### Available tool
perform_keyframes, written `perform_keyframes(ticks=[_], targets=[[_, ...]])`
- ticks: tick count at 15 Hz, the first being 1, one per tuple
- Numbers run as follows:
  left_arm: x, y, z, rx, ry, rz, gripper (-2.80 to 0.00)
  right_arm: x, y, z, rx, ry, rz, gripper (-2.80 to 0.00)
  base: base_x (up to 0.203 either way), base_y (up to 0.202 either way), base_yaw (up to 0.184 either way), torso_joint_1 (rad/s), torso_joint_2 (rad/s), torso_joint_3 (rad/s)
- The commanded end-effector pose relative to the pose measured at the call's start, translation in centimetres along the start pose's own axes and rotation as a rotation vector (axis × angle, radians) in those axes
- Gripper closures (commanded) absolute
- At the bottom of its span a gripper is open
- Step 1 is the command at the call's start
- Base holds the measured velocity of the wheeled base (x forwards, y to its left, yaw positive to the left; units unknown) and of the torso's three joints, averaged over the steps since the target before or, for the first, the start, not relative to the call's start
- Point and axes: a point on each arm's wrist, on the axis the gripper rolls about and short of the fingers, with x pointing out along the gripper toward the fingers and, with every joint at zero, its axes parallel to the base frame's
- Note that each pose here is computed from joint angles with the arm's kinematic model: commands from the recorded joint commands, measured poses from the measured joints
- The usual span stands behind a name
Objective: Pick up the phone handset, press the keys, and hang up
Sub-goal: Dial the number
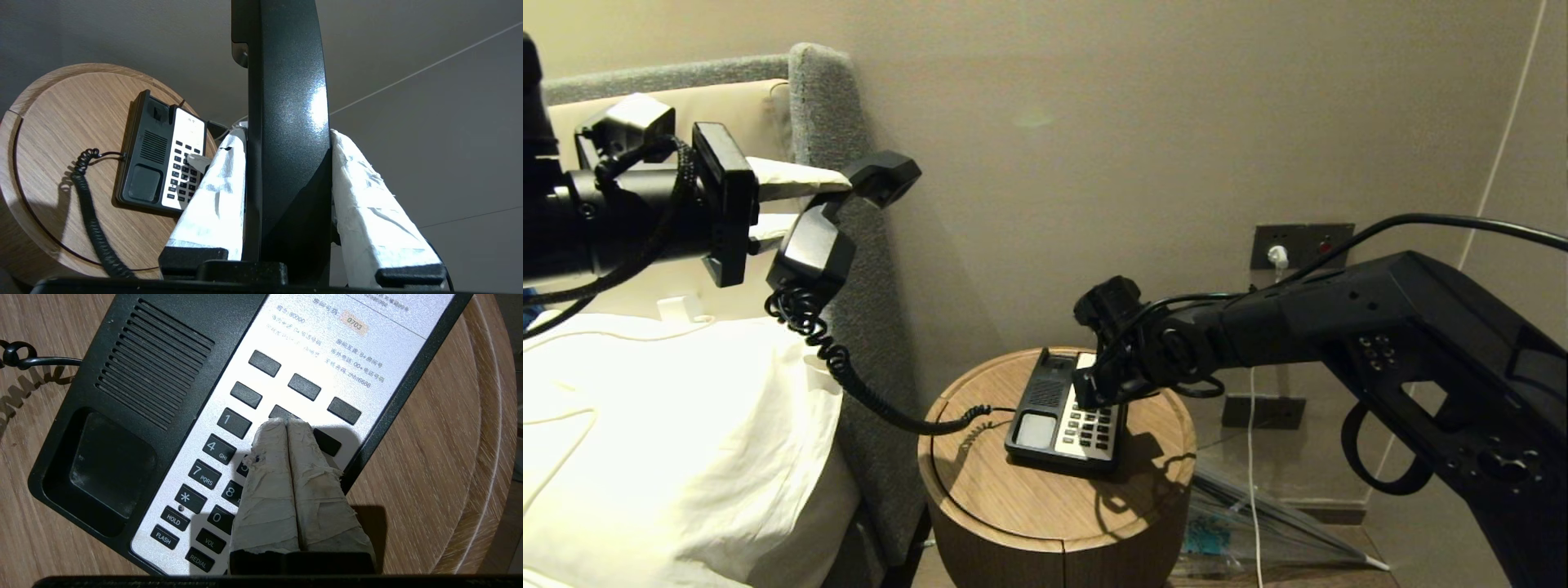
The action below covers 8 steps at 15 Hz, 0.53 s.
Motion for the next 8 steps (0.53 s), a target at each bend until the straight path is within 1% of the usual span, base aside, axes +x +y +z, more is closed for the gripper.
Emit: perform_keyframes(ticks=[1, 5, 8], targets=[[-0.02, -0.04, 0.02, -0.004, 0.002, -0.004, 0.0, 0.27, 0.06, -0.03, 0.001, 0.002, -0.001, 0.0, 0.0, 0.0, 0.0, 0.0, 0.0, 0.0], [-0.08, -0.21, 0.08, -0.003, 0.001, -0.01, 0.0, 0.39, 0.04, -0.17, 0.0, 0.01, -0.005, 0.0, 0.0, 0.0, 0.0, 0.0, 0.0, 0.0], [-0.16, -0.21, 0.03, -0.002, 0.001, -0.01, 0.0, -0.12, 0.15, 0.48, 0.014, -0.014, 0.003, 0.0, 0.0, 0.0, 0.0, 0.0, 0.0, 0.0]])
